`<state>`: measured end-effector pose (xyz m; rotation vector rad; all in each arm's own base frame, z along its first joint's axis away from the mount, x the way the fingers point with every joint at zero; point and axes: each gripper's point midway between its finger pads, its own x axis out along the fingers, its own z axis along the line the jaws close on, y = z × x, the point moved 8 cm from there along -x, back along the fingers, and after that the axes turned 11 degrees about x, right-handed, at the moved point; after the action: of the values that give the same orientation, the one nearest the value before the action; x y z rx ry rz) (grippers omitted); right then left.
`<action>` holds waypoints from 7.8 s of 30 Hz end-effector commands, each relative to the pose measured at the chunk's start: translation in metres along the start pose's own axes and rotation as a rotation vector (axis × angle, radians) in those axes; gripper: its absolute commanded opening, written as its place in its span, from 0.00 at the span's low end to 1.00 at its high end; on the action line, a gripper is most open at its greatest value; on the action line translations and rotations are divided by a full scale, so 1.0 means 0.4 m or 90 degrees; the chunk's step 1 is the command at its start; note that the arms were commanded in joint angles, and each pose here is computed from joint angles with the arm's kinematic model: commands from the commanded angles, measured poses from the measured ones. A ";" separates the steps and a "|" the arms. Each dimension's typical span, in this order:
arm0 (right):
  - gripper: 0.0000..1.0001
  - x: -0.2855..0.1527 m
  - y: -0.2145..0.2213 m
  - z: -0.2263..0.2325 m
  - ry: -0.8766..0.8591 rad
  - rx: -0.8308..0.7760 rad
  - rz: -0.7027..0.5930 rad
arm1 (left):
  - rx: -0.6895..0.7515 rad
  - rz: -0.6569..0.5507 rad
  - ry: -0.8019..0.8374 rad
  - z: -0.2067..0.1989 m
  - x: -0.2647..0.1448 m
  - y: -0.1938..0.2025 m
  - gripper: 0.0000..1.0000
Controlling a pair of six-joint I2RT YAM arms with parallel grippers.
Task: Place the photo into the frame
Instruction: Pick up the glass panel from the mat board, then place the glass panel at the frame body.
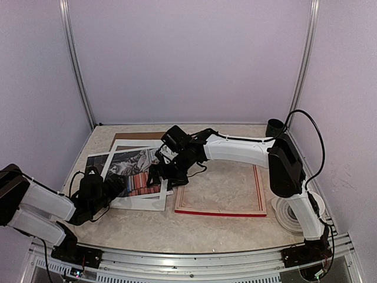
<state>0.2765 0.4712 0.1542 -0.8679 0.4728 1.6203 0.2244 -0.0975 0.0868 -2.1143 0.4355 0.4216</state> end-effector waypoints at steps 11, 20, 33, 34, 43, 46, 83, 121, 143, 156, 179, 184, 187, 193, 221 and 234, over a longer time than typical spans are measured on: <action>0.99 0.084 0.070 -0.059 0.071 -0.008 0.081 | 0.027 0.012 -0.016 -0.003 0.002 0.008 0.99; 0.99 0.095 0.053 -0.035 0.036 -0.017 0.087 | 0.027 0.025 -0.016 -0.001 0.008 0.017 0.99; 0.99 0.062 0.055 -0.013 -0.059 0.007 0.099 | 0.031 0.035 -0.015 -0.002 0.007 0.028 0.99; 0.99 0.056 0.053 -0.011 -0.065 0.009 0.095 | 0.031 0.036 -0.015 -0.002 0.007 0.030 0.99; 0.99 0.031 0.039 0.000 -0.145 0.030 0.092 | 0.033 0.048 -0.012 -0.004 0.010 0.045 0.99; 0.99 0.024 0.039 0.001 -0.138 0.028 0.091 | 0.035 0.050 -0.011 -0.005 0.009 0.048 0.99; 0.99 -0.058 0.027 0.044 -0.198 0.012 0.101 | 0.035 0.064 -0.006 -0.017 0.021 0.064 0.99; 0.98 0.042 0.015 -0.056 -0.327 0.031 0.108 | 0.025 0.084 0.024 -0.047 0.027 0.085 0.99; 0.63 0.126 -0.014 -0.096 -0.343 0.081 0.119 | 0.024 0.086 0.037 -0.056 0.019 0.087 0.99; 0.19 0.097 -0.010 -0.101 -0.365 0.086 0.114 | 0.032 0.064 0.048 -0.071 0.003 0.064 0.99; 0.00 -0.083 -0.007 -0.082 -0.386 0.035 0.019 | 0.042 -0.062 0.086 -0.125 -0.100 -0.067 0.99; 0.00 -0.142 0.013 -0.086 -0.408 0.027 -0.002 | 0.043 -0.063 0.080 -0.121 -0.104 -0.065 0.99; 0.00 -0.181 0.030 -0.094 -0.427 0.025 -0.018 | 0.044 -0.061 0.079 -0.120 -0.103 -0.061 0.99; 0.00 -0.254 0.074 -0.133 -0.425 0.034 -0.044 | 0.050 -0.066 0.080 -0.129 -0.103 -0.067 0.99; 0.00 -0.495 0.265 -0.502 -0.240 0.129 -0.134 | 0.078 -0.047 0.093 -0.173 -0.062 -0.059 0.99; 0.00 -0.524 0.272 -0.549 -0.215 0.127 -0.151 | 0.084 -0.035 0.093 -0.184 -0.051 -0.052 0.99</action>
<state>0.2452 0.1536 0.1489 -0.4363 0.3113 1.4296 0.2208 -0.1364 0.1388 -2.0223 0.4696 0.2525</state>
